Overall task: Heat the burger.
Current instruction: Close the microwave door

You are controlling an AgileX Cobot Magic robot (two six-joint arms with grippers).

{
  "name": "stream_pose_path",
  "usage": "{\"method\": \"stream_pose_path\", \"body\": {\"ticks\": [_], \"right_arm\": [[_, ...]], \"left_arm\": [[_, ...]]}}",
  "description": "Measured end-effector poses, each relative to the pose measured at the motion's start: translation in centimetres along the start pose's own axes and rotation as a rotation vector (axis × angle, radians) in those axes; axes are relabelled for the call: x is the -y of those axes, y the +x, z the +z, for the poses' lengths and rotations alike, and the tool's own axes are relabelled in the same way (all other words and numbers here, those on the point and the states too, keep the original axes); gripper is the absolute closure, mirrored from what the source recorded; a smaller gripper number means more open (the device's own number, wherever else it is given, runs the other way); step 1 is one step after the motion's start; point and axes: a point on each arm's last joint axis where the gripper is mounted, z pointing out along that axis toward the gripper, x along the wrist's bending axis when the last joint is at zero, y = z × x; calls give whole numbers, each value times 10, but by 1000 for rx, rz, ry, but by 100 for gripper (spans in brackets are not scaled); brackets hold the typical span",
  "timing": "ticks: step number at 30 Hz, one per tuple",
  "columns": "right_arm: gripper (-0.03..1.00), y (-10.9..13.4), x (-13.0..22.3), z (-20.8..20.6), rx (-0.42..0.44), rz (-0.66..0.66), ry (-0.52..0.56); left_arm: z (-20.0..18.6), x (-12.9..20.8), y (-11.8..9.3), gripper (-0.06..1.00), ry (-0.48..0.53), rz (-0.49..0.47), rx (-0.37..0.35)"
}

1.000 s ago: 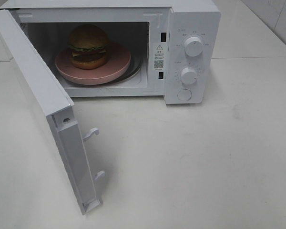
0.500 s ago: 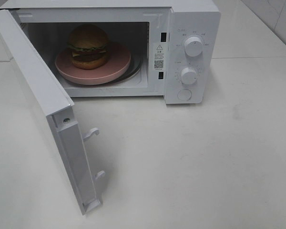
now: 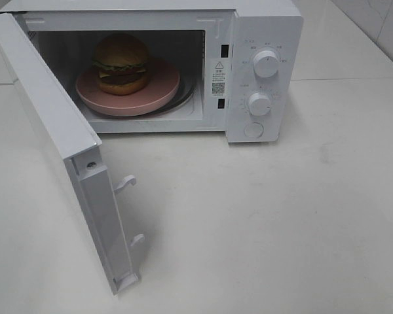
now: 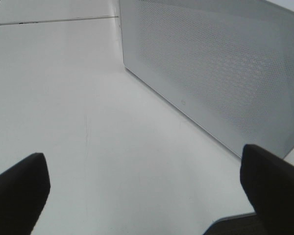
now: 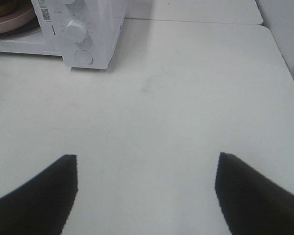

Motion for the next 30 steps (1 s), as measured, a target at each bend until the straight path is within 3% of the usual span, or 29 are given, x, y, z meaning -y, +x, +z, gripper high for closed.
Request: {"method": "stream_pose_path", "body": {"ticks": [5,10,11,13,14,15,16,17,18,20,21,22,23,24,30], "right_arm": [[21,0,0,0,0,0,-1],[21,0,0,0,0,0,-1],[21,0,0,0,0,0,-1],[21,0,0,0,0,0,-2],[21,0,0,0,0,0,-3],[21,0,0,0,0,0,-3],[21,0,0,0,0,0,-3],[21,0,0,0,0,0,-3],[21,0,0,0,0,0,-3],[21,0,0,0,0,0,-3],[21,0,0,0,0,0,-3],[21,0,0,0,0,0,-3],[21,0,0,0,0,0,-3],[21,0,0,0,0,0,-3],[21,0,0,0,0,0,-3]], "left_arm": [[0,-1,0,-2,-11,0,-1],[-1,-9,2,12,-37,6,-16],[2,-13,2,21,-30,6,-20],[4,-15,3,27,-26,4,-21],[9,-20,4,38,-17,1,-22],[9,-20,4,38,-17,1,-22],[16,-25,5,50,-5,-2,-24],[19,-29,6,57,-1,-5,-26],[19,-29,6,57,-1,-5,-26],[32,-38,8,76,12,-11,-30],[32,-38,8,76,12,-11,-30],[41,-45,10,87,14,-15,-35],[41,-45,10,87,14,-15,-35],[52,-51,12,94,21,-17,-39],[91,-61,19,94,-12,20,-62]]}}
